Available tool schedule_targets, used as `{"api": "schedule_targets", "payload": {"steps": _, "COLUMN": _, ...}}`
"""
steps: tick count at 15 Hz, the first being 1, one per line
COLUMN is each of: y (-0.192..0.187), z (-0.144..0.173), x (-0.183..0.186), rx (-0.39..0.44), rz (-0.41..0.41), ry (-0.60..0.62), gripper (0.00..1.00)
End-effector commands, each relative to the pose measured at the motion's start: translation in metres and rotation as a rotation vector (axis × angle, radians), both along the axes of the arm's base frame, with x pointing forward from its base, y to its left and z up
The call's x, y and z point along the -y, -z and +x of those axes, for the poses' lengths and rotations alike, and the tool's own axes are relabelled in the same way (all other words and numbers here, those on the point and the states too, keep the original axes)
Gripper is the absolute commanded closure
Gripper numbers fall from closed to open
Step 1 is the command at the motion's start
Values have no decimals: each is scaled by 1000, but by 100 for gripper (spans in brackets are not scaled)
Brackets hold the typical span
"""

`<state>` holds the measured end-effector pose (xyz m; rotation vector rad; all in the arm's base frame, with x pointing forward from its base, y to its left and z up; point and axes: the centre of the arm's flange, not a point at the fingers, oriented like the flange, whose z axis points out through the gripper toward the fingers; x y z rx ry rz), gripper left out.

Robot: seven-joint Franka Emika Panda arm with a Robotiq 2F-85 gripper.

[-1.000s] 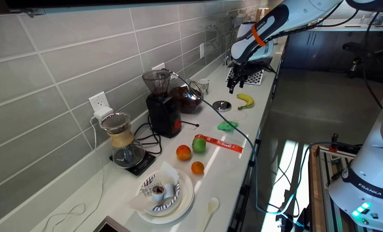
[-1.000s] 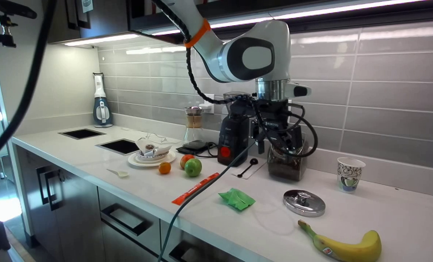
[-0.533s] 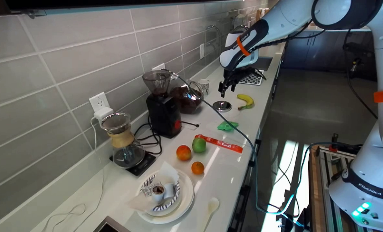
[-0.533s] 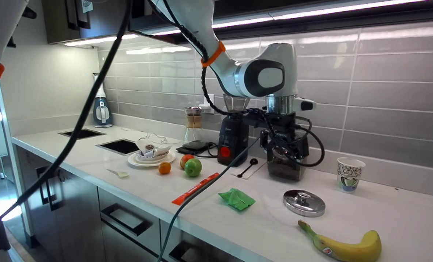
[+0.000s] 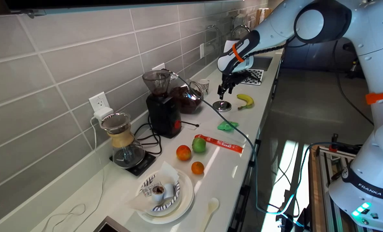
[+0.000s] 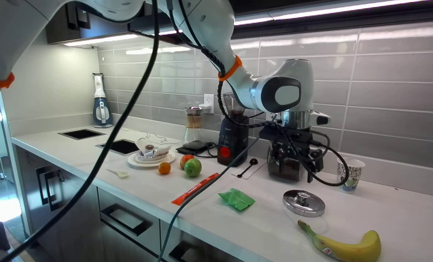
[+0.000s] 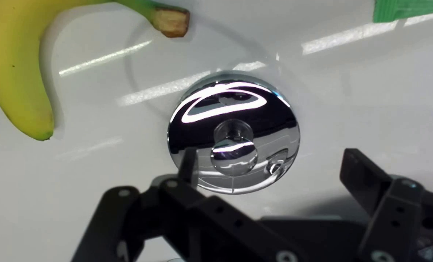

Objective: Put the silver lid on the glass container.

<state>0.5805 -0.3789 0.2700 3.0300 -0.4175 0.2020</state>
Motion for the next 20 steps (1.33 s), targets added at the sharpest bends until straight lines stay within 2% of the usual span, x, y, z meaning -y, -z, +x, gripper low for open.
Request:
{"api": "schedule_targets", "payload": {"steps": 1, "y": 22, "z": 9, "x": 21, "rx": 7, "rz": 27, "ry": -20, "gripper": 0}}
{"api": "schedule_targets", "payload": {"steps": 7, "y": 41, "z": 16, "x": 32, "rx": 16, "rz": 48, "ry": -48, "gripper": 0}}
{"api": "schedule_targets", "payload": {"steps": 20, "y": 64, "z": 35, "x": 33, "rx": 23, "rz": 45, "ry": -108, "gripper": 0}}
